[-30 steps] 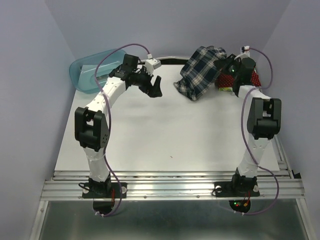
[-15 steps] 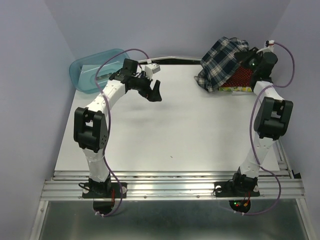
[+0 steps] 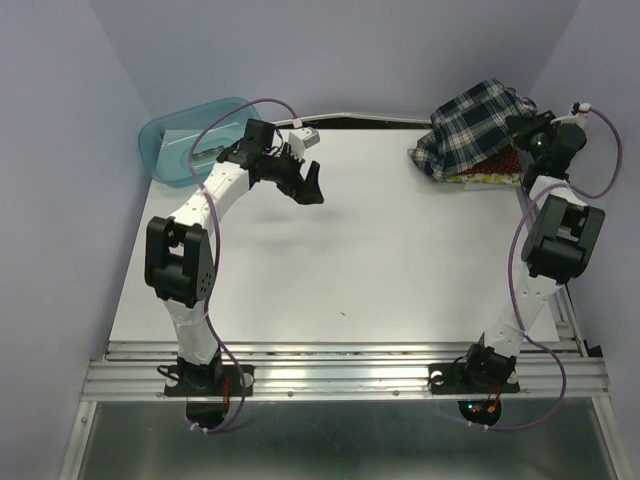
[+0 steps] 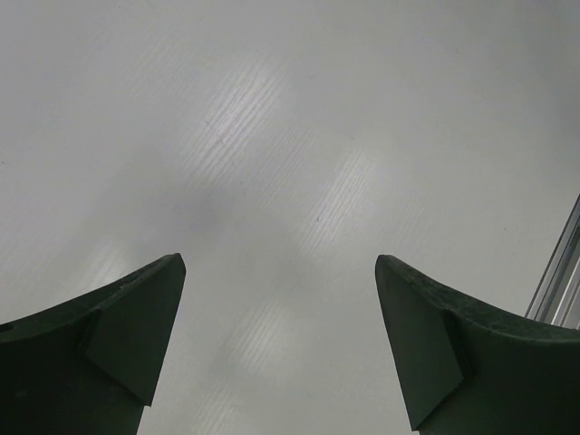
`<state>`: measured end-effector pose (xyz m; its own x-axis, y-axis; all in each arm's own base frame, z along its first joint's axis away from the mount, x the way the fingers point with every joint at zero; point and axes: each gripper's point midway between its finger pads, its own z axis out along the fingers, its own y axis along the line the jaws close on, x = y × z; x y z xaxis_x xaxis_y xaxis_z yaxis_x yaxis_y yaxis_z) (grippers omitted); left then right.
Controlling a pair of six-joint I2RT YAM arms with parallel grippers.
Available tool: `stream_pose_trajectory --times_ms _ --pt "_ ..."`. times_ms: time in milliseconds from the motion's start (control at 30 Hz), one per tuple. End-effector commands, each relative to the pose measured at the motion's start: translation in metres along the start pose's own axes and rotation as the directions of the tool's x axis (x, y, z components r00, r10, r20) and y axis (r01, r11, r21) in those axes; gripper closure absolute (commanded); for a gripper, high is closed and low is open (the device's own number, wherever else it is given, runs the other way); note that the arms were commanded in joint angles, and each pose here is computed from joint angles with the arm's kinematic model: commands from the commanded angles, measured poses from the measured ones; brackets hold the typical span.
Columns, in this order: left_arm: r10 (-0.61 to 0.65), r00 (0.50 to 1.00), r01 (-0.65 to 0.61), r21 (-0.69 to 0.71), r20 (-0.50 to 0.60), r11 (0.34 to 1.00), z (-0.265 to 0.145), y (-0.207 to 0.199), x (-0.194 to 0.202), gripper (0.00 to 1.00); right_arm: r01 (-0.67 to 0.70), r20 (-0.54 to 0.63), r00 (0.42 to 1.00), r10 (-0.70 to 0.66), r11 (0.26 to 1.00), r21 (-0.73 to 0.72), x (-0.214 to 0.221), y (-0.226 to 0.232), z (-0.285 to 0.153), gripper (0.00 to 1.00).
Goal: Fold and stack the skirts
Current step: Neatly place the folded skirt to the corner
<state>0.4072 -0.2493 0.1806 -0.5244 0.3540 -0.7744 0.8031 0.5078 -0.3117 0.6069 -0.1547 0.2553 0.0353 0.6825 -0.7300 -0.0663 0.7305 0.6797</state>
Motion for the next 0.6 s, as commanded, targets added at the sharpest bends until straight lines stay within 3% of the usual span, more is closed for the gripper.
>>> stream_pose_trajectory --times_ms 0,267,500,567 --pt "0.028 0.998 -0.028 0.004 0.05 1.0 -0.015 -0.014 -0.016 0.01 -0.038 0.089 0.996 0.03 0.996 0.084 0.007 -0.041 -0.002 0.99" --pt "0.021 0.999 -0.02 -0.019 0.033 1.0 -0.019 -0.014 -0.01 0.01 -0.156 0.174 0.979 0.104 0.933 0.324 0.037 -0.12 -0.021 0.99" --pt "0.011 1.0 -0.01 -0.029 0.008 1.0 -0.019 -0.013 0.0 0.01 -0.224 0.228 0.965 0.127 0.854 0.47 0.048 -0.155 -0.04 0.99" --pt "0.013 1.0 -0.013 -0.032 0.012 0.999 -0.02 -0.014 -0.002 0.01 -0.226 0.237 0.963 0.126 0.856 0.466 0.043 -0.151 -0.041 0.93"
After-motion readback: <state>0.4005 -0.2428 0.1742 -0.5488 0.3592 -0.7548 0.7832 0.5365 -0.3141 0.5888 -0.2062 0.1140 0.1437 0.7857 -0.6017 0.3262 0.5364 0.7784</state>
